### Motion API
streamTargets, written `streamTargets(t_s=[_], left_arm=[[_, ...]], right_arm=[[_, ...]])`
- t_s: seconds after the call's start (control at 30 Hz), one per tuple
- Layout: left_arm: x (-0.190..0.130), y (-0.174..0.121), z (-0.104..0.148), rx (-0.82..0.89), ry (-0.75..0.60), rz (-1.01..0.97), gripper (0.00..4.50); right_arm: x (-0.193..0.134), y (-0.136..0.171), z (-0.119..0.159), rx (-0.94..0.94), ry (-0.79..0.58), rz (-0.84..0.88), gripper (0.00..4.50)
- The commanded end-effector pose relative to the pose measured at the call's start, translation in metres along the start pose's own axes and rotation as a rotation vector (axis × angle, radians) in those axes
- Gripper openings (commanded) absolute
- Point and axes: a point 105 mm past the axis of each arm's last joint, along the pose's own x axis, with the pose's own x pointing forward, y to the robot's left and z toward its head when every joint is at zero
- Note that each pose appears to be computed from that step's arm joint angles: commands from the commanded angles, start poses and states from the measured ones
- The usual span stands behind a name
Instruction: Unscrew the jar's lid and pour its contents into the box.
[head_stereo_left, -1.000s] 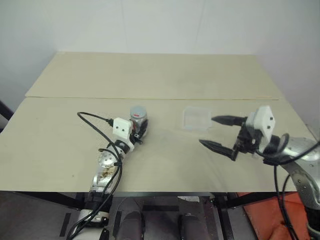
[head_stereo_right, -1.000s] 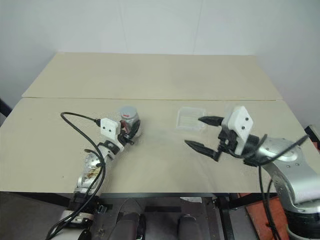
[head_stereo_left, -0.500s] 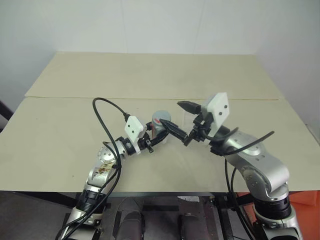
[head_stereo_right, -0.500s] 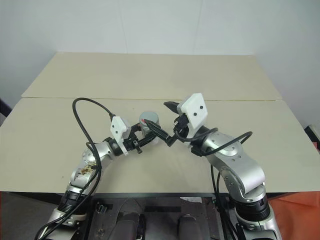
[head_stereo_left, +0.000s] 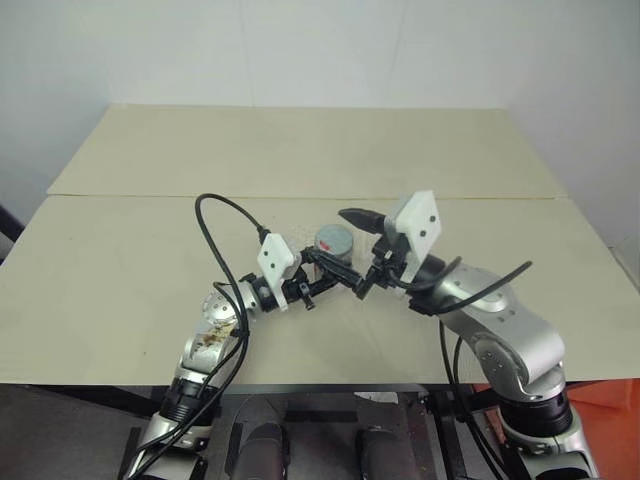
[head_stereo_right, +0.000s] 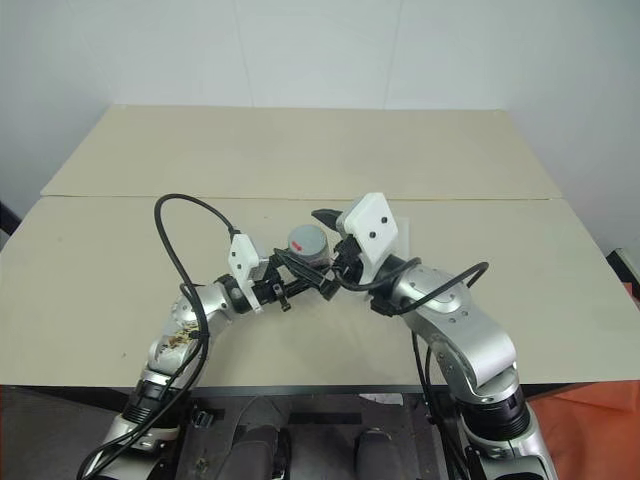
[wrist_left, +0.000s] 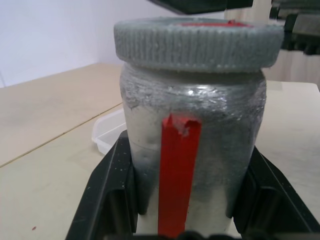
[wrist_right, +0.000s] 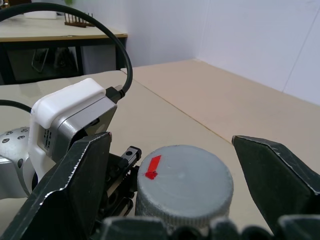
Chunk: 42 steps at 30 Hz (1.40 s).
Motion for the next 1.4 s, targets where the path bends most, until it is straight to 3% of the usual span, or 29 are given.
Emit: streamTargets(t_s=[0.03,0.4,0.5,0.63,0.93,1.1,1.4], left_arm=[[0.003,-0.002,0.012,0.037,-0.051,-0.007,1.94],[0.001,0.0,0.011,0.031,-0.057,0.005,1.94],[0.001,0.001,0.011,0.029,-0.059,0.006,1.94],[0.003,0.0,0.012,0.028,-0.069,0.001,1.94],[-0.001,-0.01,0.013,0.023,-0.066,-0.077,1.94],[-0.012,-0.022,0.02,0.008,-0.069,-0.197,1.94],[-0.024,-0.043,0.036,0.018,-0.066,-0.45,1.94]], right_arm=[[0.0,0.0,0.01,-0.016,-0.041,0.0,4.5],[-0.001,-0.001,0.007,0.005,-0.023,0.005,4.5],[-0.001,-0.005,0.007,-0.001,-0.021,-0.021,3.97],[-0.002,-0.007,0.007,-0.008,-0.021,-0.033,2.72],[-0.005,-0.011,0.004,-0.031,-0.001,-0.024,2.72],[-0.013,-0.01,0.007,-0.034,0.011,0.122,2.72],[-0.029,-0.005,0.013,-0.042,0.031,0.556,2.72]])
